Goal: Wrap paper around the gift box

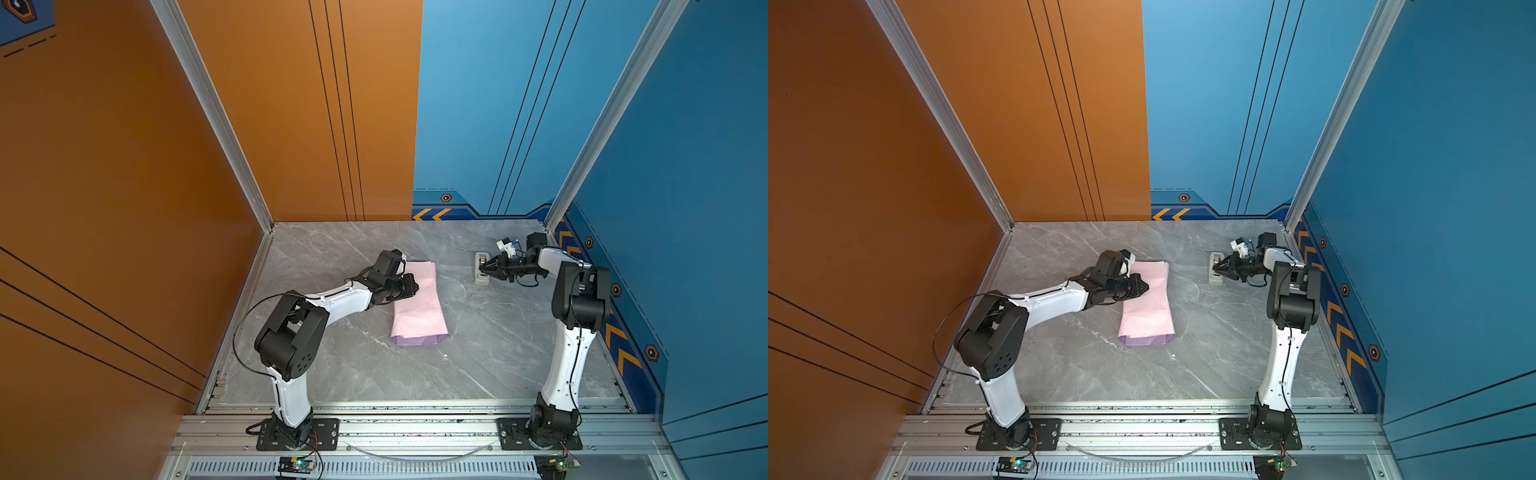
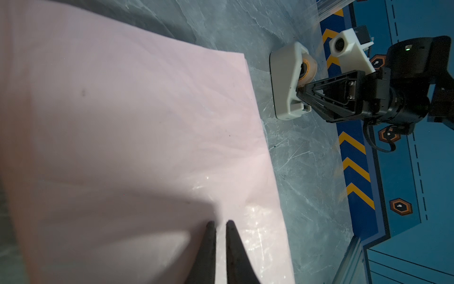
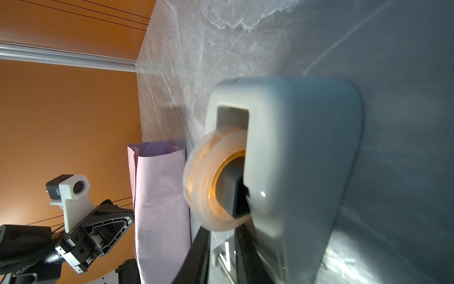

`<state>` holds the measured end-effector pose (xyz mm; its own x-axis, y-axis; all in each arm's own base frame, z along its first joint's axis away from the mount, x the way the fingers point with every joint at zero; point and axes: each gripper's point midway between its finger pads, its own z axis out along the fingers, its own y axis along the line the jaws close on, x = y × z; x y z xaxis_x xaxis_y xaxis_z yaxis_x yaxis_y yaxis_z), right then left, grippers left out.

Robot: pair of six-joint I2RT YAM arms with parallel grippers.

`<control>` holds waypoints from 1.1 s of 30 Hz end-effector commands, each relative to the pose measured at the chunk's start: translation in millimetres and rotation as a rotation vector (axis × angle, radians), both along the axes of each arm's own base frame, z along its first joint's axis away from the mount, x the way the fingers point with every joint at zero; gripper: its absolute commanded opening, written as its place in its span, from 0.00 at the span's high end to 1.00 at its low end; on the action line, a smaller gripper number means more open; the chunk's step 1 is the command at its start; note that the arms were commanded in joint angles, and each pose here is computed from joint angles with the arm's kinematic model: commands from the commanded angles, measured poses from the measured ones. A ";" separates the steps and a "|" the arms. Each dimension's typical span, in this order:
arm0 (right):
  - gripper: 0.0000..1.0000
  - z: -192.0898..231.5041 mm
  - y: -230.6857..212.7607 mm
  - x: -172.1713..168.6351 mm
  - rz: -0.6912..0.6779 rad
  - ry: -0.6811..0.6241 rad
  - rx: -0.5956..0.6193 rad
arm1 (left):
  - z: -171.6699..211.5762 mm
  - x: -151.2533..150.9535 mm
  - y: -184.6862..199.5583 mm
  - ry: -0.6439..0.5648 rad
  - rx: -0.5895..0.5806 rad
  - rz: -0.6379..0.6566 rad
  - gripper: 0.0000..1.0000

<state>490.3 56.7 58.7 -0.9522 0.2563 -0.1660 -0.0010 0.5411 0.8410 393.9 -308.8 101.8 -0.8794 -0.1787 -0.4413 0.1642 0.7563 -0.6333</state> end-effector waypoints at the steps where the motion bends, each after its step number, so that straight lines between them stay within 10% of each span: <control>1: 0.83 -14.8 11.7 -12.2 0.013 0.083 0.061 | -44.0 -12.3 17.2 0.112 0.092 0.023 0.87; 33: 1.00 53.4 12.1 1.9 -0.076 -0.031 0.167 | -33.8 -12.5 20.9 0.079 0.095 0.033 0.88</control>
